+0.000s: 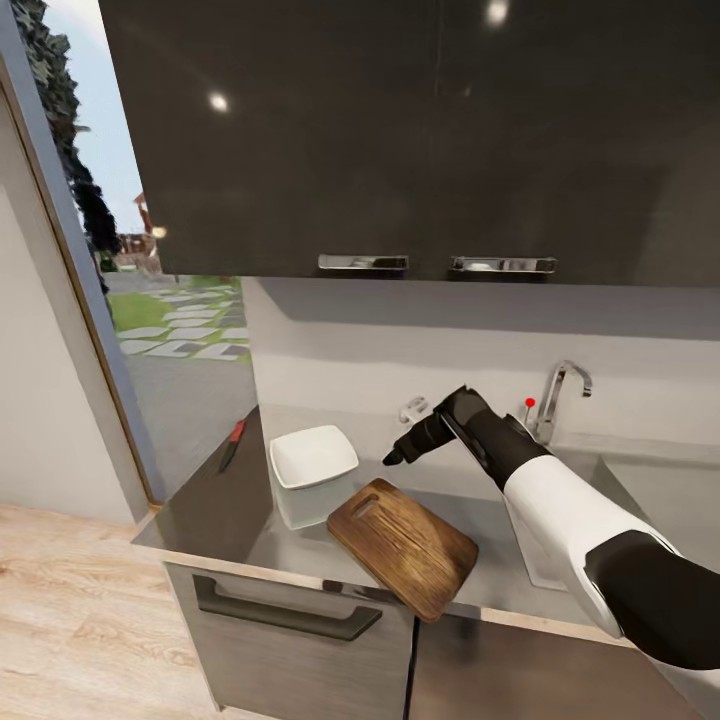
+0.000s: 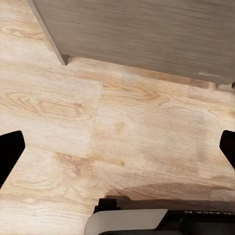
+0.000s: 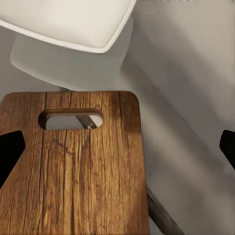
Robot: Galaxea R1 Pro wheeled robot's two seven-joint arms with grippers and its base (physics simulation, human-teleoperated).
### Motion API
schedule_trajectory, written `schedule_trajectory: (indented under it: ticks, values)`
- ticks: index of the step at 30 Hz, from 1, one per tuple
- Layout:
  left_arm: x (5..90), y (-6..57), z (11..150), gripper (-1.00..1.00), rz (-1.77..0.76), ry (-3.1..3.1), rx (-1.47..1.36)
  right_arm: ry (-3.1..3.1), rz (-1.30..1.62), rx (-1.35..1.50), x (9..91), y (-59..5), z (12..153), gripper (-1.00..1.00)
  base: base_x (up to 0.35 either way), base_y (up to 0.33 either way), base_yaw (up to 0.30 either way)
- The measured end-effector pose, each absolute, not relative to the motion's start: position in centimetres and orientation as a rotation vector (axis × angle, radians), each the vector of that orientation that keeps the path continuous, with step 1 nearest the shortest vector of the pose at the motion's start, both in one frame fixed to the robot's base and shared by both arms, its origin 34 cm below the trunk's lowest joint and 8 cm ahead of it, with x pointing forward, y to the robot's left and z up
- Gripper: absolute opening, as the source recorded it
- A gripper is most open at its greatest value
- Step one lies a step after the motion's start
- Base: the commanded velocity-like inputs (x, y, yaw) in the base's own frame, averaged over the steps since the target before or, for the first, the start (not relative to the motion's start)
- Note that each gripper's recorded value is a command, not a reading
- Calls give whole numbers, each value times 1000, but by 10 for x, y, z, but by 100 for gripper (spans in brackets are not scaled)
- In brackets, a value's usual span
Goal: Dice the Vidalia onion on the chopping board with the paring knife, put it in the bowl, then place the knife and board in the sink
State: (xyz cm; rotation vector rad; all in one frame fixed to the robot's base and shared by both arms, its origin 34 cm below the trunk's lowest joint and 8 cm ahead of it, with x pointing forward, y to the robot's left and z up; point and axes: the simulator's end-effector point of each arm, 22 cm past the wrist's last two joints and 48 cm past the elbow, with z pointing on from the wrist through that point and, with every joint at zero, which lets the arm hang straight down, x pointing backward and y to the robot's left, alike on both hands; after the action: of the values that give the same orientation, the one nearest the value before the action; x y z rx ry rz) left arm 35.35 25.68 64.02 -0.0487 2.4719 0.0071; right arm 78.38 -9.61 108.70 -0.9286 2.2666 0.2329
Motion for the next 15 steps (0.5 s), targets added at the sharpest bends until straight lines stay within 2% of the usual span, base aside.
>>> schedule_trajectory:
  ticks: [15]
  values:
    - [353,257,640,100,8,2475,-49,2260,237,-939,784,-96,1082,100,0,0,0]
